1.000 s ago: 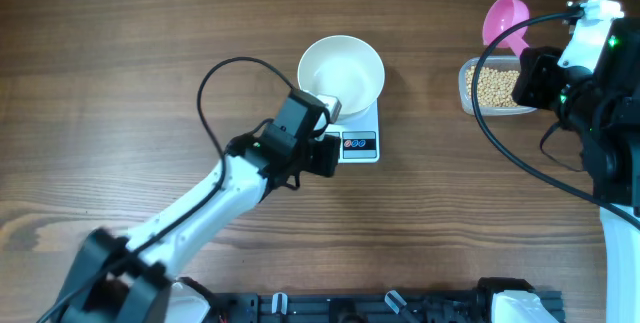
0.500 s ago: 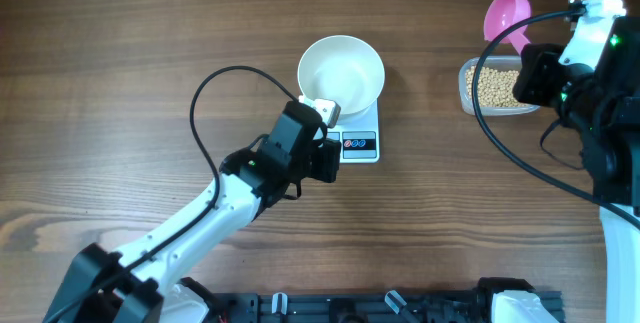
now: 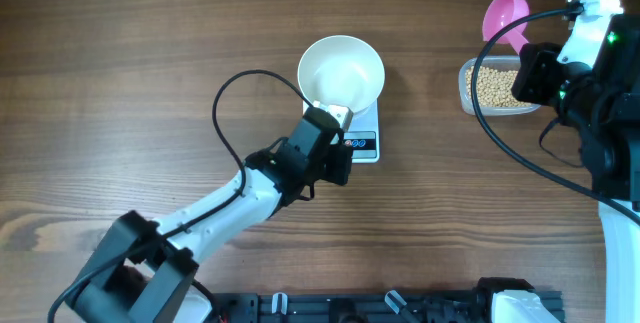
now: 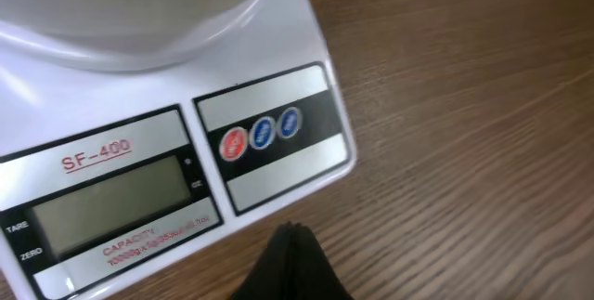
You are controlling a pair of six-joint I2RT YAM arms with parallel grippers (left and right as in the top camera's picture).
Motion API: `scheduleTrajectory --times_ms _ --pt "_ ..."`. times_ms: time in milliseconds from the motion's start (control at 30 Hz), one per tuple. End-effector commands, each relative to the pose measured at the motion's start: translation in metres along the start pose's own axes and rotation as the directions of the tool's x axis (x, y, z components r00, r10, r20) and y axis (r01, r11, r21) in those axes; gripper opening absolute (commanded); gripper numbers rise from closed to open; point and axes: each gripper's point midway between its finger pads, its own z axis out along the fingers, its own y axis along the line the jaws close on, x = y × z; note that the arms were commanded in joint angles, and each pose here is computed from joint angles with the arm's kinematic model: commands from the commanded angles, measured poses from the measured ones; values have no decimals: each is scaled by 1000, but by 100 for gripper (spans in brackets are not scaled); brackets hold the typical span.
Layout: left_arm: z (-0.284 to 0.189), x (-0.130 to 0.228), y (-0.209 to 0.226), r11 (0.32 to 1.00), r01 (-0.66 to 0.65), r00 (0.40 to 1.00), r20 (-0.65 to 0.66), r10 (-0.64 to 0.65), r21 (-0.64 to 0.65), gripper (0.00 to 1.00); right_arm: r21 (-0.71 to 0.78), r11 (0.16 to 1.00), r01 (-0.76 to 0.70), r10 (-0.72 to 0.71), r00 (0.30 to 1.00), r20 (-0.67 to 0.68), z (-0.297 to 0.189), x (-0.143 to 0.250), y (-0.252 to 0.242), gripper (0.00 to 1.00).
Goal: Scoop item into bowl and weigh 150g on scale
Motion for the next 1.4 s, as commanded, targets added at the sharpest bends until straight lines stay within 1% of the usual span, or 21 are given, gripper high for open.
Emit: scheduleTrajectory --times_ms 0,167,367,700,1067,1200,1367 --pt "13 7 9 999 10 1000 -11 -11 -33 4 1 1000 18 -18 1000 6 0 -3 -1 4" --pt "22 -1 8 1000 5 1000 27 -4 -21 4 1 1000 18 -18 1000 6 0 -3 -1 4" --pt "28 -4 23 996 9 999 53 -4 -94 4 1 1000 18 -18 1000 6 0 -3 -1 4" --pt "27 -19 23 995 7 993 117 5 -103 4 1 1000 19 -19 1000 10 0 -4 0 4" --pt "28 -19 21 995 6 993 117 5 -97 4 1 1000 19 -19 1000 10 0 -4 0 4" --pt "28 -16 15 998 3 995 100 3 -60 4 1 1000 18 -18 1000 9 0 -4 -1 4" --pt "37 -6 20 997 4 998 68 1 -75 4 1 1000 19 -19 1000 9 0 -4 -1 4"
